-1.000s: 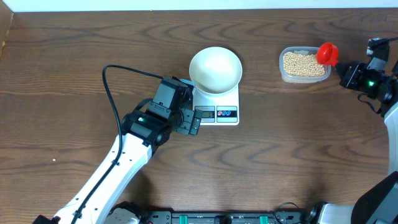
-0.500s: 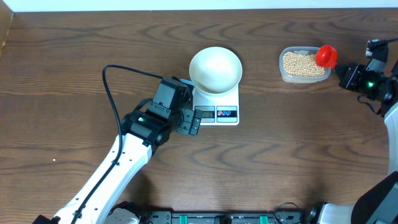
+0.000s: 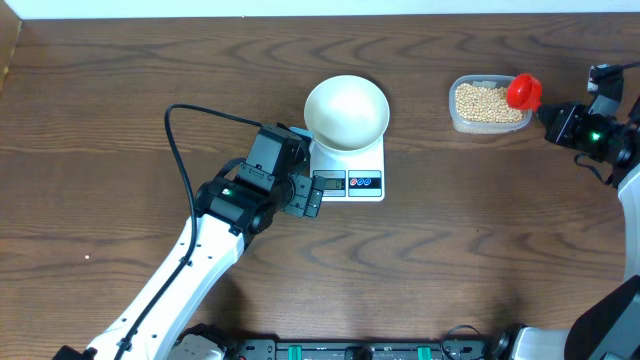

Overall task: Scoop item into bowl and weigh 50g on scale
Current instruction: 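Pull the left gripper back from the scale and hold, then lower the red scoop into the soybean tub with the right gripper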

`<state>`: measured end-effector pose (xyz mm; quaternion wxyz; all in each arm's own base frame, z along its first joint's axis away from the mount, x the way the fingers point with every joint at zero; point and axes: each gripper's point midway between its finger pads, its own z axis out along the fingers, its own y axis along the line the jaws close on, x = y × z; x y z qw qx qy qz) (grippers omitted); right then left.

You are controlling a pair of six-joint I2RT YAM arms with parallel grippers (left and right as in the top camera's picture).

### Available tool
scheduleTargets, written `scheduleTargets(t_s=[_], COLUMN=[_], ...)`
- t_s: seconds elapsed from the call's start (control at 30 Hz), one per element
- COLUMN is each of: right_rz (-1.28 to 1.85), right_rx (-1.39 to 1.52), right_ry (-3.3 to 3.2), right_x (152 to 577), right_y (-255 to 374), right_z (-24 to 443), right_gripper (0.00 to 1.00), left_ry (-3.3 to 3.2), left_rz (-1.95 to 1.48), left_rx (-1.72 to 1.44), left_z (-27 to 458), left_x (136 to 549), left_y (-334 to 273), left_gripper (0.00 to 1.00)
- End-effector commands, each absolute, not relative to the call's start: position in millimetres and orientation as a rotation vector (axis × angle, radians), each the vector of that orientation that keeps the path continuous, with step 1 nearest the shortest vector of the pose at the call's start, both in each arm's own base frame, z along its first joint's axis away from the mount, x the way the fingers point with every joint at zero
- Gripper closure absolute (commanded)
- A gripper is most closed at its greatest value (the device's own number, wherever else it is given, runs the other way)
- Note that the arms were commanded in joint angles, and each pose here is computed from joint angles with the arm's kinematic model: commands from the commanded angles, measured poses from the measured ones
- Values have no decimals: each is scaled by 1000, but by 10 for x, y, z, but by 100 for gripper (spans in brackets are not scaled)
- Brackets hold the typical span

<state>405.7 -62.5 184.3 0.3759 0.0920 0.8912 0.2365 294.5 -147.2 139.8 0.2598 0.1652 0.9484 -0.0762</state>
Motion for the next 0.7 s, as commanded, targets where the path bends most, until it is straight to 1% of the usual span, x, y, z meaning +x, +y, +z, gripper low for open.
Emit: scheduleTargets(t_s=[0.0,0.23,0.33,0.53,0.67], right_rz=[584,542,446,200,114], right_rx=[198,120,101,19,-9], right_ry=[2256,2238,2271,2344,2386], right_x=[4079,4151,4199,4250,4283], right_y=[-621,-551,-520,-432,-434], right_z=[1965,2033,2113,2417,2456], right_gripper=[99,99,99,99,99], left_ry=[2594,2594,2593,2593,2593], left_rz=[-200,-200,-200,-200,-200], left_rx=[446,446,446,446,446], left_z=[1316,1317,1317,1317,1317], left_x=[2904,2904,2905,2905,2905], left_y=[-1440,-1440,-1441,-1441,-1441], left_gripper=[8,8,8,8,8])
